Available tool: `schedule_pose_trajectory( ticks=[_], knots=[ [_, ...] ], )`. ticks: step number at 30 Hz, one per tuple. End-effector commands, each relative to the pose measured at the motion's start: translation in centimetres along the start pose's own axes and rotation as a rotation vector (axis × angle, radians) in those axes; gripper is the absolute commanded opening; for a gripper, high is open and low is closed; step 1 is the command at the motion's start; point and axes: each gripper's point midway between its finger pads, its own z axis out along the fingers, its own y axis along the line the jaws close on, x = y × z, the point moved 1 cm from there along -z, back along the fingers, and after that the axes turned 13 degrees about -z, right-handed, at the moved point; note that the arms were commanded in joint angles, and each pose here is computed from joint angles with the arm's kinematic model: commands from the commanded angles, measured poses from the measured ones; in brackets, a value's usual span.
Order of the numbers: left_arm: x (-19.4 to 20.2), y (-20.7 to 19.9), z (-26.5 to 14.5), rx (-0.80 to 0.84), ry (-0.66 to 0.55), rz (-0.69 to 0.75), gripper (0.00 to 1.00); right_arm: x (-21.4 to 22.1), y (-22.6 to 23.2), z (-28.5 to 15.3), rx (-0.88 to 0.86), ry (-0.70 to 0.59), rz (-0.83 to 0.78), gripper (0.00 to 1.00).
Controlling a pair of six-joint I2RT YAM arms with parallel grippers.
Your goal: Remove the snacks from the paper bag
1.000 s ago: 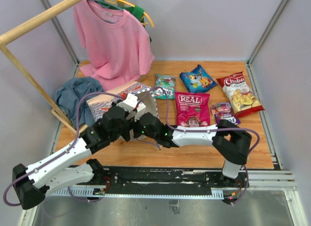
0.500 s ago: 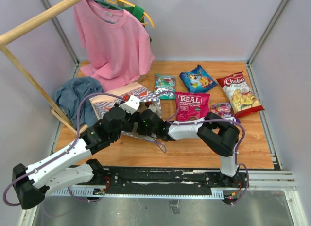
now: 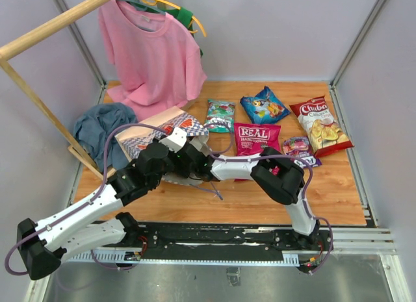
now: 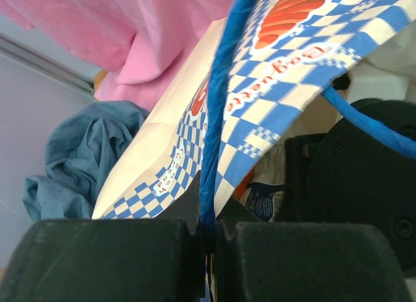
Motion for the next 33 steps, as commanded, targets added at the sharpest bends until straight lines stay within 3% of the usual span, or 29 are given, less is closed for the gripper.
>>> schedule_pose_trajectory(
  ticks=[1, 4, 5, 21, 27, 33],
  knots=[
    [-1.2, 0.0, -0.1, 0.002, -0.049, -0.064, 0.00, 3.0, -2.6, 1.1, 0.093, 0.103, 0.013, 0.37],
    [-1.0, 0.1, 0.0, -0.006, -0.044, -0.066, 0.01, 2.6, -1.4, 0.9, 0.040, 0.099, -0.013, 0.06],
    [-1.0, 0.2, 0.0, -0.008, -0.041, -0.065, 0.01, 2.4, -0.9, 0.4, 0.021, 0.093, -0.027, 0.01],
    [0.1, 0.5, 1.1, -0.043, 0.018, -0.060, 0.00, 2.7, 3.2, -13.8, -0.028, -0.167, -0.432, 0.01],
    [0.1, 0.7, 1.0, -0.052, 0.022, -0.062, 0.01, 0.3, 5.8, -18.4, -0.020, -0.328, -0.562, 0.01],
    [0.2, 0.7, 1.1, -0.055, 0.024, -0.062, 0.01, -2.8, 3.5, -22.3, 0.067, -0.428, -0.601, 0.01]
  ],
)
